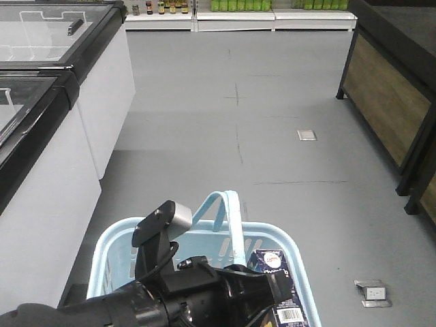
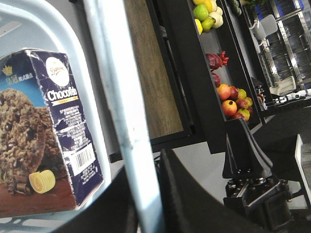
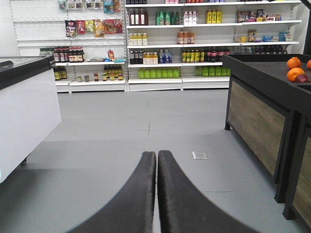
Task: Left arm holds basket, right arm returns cookies
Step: 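Hold the basket with the left gripper while driving forward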
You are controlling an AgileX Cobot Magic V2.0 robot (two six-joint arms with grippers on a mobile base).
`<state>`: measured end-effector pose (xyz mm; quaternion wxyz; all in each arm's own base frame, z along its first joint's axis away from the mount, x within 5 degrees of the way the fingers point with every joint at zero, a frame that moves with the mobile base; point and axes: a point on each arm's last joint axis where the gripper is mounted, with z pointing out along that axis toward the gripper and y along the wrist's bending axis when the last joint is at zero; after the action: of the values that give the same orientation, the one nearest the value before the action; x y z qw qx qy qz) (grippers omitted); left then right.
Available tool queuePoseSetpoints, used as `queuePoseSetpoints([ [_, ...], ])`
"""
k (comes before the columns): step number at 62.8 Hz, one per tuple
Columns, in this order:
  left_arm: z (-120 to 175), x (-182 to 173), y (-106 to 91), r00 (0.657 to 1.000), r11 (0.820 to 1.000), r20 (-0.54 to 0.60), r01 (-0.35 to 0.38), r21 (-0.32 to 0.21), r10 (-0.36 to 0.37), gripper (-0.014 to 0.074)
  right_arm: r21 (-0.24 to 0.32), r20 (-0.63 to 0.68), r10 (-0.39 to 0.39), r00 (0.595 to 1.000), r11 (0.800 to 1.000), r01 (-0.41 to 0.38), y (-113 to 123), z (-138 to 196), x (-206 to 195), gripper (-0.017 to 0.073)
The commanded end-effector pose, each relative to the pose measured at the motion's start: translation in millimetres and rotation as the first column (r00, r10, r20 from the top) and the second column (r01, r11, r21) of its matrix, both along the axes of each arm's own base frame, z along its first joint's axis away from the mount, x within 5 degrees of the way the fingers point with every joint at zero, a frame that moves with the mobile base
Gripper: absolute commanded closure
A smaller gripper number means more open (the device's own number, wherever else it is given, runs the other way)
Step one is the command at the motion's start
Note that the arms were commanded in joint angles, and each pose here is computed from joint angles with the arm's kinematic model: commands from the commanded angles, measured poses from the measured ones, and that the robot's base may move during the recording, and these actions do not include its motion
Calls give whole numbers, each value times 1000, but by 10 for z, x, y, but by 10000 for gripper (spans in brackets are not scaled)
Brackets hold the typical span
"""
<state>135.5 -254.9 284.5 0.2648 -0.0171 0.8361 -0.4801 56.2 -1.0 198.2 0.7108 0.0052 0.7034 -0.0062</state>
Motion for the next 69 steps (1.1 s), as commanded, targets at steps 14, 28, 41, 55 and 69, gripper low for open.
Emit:
queuePoseSetpoints([
  [14, 256, 9, 43, 996, 997, 80, -29, -74, 35, 599, -11, 83, 2, 997, 1000, -1, 2, 70, -11, 566],
  [28, 256, 9, 43, 996, 997, 80, -29, -74, 35, 599, -11, 83, 2, 997, 1000, -1, 2, 70, -11, 566],
  [41, 256, 8, 42, 996, 997, 79, -28, -73, 34, 599, -11, 83, 2, 997, 1000, -1, 2, 70, -11, 566],
  [55, 256, 8, 42, 996, 997, 79, -28, -73, 34, 599, -11, 85, 2, 996, 1000, -1, 2, 72, -11, 566],
  [69, 248, -5, 37, 997, 998, 71, -15, -68, 20, 599, -11, 85, 2, 996, 1000, -1, 2, 72, -11, 566],
])
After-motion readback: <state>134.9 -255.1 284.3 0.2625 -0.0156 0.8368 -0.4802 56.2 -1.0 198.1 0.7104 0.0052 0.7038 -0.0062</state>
